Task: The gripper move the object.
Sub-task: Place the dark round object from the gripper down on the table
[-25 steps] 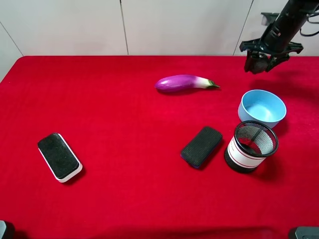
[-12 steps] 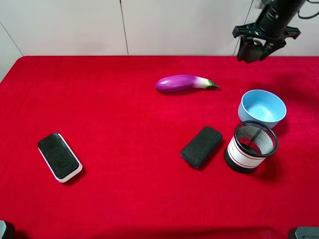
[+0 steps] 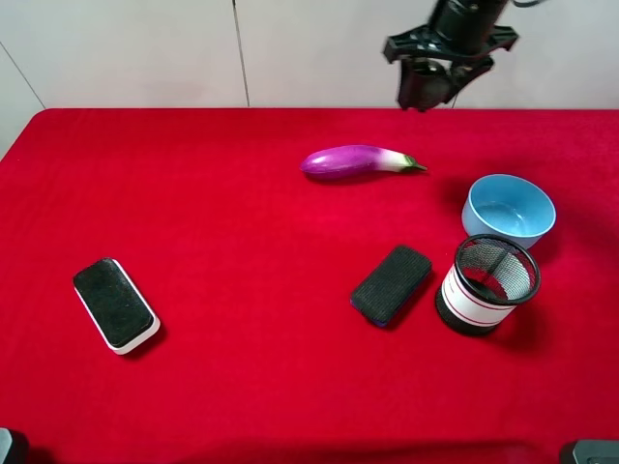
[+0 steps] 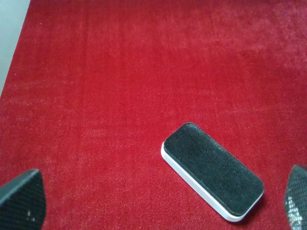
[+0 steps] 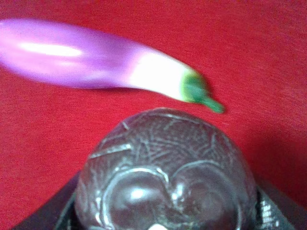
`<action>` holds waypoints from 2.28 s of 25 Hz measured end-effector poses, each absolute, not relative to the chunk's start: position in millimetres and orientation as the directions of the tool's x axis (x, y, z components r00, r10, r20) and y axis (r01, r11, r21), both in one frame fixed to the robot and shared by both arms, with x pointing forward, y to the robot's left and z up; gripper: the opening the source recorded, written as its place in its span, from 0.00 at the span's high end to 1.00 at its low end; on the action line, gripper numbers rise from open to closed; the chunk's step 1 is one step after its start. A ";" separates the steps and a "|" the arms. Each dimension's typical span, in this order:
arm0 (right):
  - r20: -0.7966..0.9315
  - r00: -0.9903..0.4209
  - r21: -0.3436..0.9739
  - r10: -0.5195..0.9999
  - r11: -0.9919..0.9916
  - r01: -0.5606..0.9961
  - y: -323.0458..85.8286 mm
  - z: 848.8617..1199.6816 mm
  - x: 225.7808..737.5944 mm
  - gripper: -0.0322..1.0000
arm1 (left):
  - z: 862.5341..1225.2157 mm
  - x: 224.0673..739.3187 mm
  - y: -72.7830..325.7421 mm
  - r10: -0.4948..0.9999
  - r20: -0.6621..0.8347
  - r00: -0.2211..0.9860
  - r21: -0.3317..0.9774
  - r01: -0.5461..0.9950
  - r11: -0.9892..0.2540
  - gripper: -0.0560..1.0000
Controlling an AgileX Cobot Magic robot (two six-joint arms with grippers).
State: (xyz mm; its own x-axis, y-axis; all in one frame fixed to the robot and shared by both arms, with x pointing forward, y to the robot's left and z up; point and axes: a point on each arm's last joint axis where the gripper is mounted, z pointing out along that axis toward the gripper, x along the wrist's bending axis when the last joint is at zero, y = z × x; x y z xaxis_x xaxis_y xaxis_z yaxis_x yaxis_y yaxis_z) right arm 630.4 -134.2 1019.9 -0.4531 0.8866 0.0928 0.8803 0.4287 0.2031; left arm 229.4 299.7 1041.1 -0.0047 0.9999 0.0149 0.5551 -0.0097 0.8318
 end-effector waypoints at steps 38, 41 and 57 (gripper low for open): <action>0.115 -0.845 0.234 0.522 0.812 0.534 97.0 988.4 481.5 0.54 | 1041.1 229.4 299.7 1.000 0.014 -0.005 0.832 0.555 -0.009 0.01; 0.118 -0.845 0.241 0.522 0.810 0.534 106.0 979.8 486.4 0.54 | 1041.1 229.4 299.7 1.000 0.014 -0.005 0.832 0.555 -0.009 0.01; 0.181 -0.840 0.239 0.511 0.806 0.541 134.7 924.0 484.6 0.54 | 1041.1 229.4 299.7 1.000 0.014 -0.005 0.832 0.555 -0.009 0.01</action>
